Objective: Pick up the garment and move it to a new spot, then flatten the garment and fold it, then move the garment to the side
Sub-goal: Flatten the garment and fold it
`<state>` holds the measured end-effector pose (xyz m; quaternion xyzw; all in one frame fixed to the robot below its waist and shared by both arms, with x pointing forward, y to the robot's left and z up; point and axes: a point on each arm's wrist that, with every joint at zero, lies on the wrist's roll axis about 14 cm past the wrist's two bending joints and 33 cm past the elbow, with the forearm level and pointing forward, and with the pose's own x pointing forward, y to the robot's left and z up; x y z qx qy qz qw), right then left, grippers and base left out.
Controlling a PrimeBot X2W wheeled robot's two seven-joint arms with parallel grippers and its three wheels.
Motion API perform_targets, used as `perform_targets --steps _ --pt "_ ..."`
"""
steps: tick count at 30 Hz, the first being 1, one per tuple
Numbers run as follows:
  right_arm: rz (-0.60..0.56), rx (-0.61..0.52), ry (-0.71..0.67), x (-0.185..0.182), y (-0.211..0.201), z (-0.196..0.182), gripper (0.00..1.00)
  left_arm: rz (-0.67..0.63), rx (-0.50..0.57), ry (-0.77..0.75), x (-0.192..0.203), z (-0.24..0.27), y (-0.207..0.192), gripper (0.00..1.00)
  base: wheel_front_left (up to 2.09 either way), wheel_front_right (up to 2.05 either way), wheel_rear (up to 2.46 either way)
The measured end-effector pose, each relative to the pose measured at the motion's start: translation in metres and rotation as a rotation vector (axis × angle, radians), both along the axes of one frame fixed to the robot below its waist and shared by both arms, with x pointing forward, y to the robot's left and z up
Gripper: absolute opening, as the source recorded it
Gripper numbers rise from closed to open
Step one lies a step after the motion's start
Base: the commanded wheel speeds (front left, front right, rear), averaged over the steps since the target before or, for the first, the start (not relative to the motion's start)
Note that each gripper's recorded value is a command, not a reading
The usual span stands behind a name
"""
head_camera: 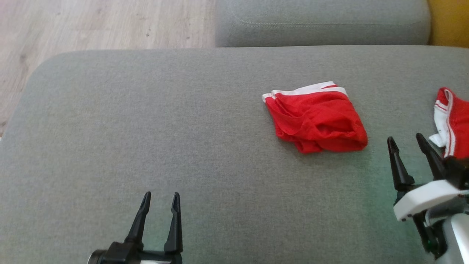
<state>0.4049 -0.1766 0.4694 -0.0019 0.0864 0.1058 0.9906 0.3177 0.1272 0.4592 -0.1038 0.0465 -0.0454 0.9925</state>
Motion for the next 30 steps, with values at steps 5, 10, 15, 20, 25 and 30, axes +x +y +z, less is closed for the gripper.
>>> perform_targets --steps 5,10,15,20,25,30 --pt "0.015 0.006 0.0 0.026 0.006 0.004 0.88 0.015 0.001 0.018 -0.001 -0.005 0.006 1.0 0.0 0.0 0.0" --pt "0.047 -0.029 0.015 0.076 0.014 0.014 0.0 0.023 0.001 0.045 0.002 -0.013 0.008 1.0 0.0 0.0 0.0" --pt "0.114 -0.105 0.14 0.095 0.03 -0.027 0.0 0.048 0.003 0.037 0.012 -0.01 0.015 1.0 0.0 0.0 0.0" --pt "0.233 -0.132 0.23 0.086 0.068 -0.068 0.0 0.124 0.0 0.072 0.007 -0.017 0.032 1.0 0.0 0.0 0.0" --pt "0.366 -0.134 0.253 0.065 0.111 -0.078 0.0 0.141 -0.006 0.065 0.004 -0.015 0.036 1.0 0.0 0.0 0.0" --pt "0.452 -0.169 0.279 0.044 0.131 -0.086 0.0 0.144 -0.015 0.045 0.003 -0.009 0.035 1.0 0.0 0.0 0.0"
